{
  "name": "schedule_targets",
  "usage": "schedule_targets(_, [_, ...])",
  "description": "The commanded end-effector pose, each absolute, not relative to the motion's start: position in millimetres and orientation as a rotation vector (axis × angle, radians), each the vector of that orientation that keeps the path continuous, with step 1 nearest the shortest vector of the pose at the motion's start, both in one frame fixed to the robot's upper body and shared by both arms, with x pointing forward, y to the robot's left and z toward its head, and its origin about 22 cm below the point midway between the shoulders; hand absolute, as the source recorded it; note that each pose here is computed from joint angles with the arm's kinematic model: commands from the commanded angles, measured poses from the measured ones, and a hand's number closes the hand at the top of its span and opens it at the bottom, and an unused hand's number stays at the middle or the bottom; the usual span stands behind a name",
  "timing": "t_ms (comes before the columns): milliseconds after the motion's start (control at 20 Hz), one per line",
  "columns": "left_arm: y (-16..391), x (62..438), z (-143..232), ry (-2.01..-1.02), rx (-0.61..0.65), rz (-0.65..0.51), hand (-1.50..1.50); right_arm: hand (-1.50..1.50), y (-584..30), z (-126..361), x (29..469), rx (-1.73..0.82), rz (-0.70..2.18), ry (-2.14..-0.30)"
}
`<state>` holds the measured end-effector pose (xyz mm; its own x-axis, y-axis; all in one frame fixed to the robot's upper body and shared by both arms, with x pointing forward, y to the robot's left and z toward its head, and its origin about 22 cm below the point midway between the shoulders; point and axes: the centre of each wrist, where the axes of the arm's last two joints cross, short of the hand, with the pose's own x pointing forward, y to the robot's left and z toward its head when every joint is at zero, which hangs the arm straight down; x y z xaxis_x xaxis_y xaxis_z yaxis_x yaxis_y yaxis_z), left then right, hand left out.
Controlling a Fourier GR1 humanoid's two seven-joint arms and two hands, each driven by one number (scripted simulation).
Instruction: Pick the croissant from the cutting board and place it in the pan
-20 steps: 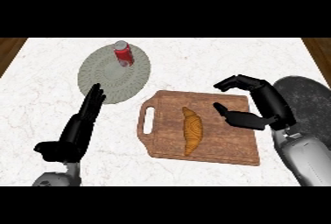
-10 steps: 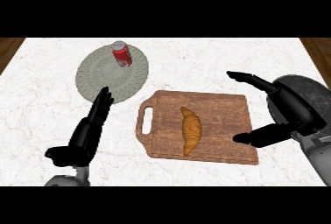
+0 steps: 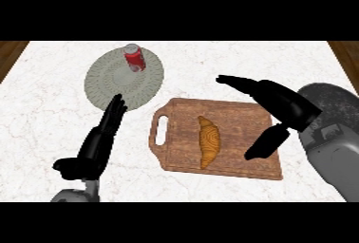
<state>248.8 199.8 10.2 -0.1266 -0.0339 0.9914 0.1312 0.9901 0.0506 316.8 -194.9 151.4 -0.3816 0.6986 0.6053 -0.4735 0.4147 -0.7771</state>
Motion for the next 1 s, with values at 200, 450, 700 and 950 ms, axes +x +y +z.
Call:
schedule_targets(200, [202.6, 236.0, 0.4, -1.686, -0.087, -0.142, 0.00, -1.50, -127.2, 114.2, 311.5, -0.331, 1.648, -1.212])
schedule_targets(450, [200.0, 253.0, 16.6, -1.690, -0.075, -0.141, 0.00, -1.50, -115.0, 100.4, 323.1, -0.431, 1.744, -1.095])
schedule_targets(700, [194.7, 243.1, 11.3, -1.686, -0.060, -0.122, 0.00, -1.50, -107.7, 90.1, 313.5, -0.426, 1.721, -1.051])
schedule_targets(950, [204.4, 255.4, -3.5, -1.671, -0.073, -0.134, 0.00, -1.50, -104.4, 69.0, 315.6, -0.399, 1.721, -1.029])
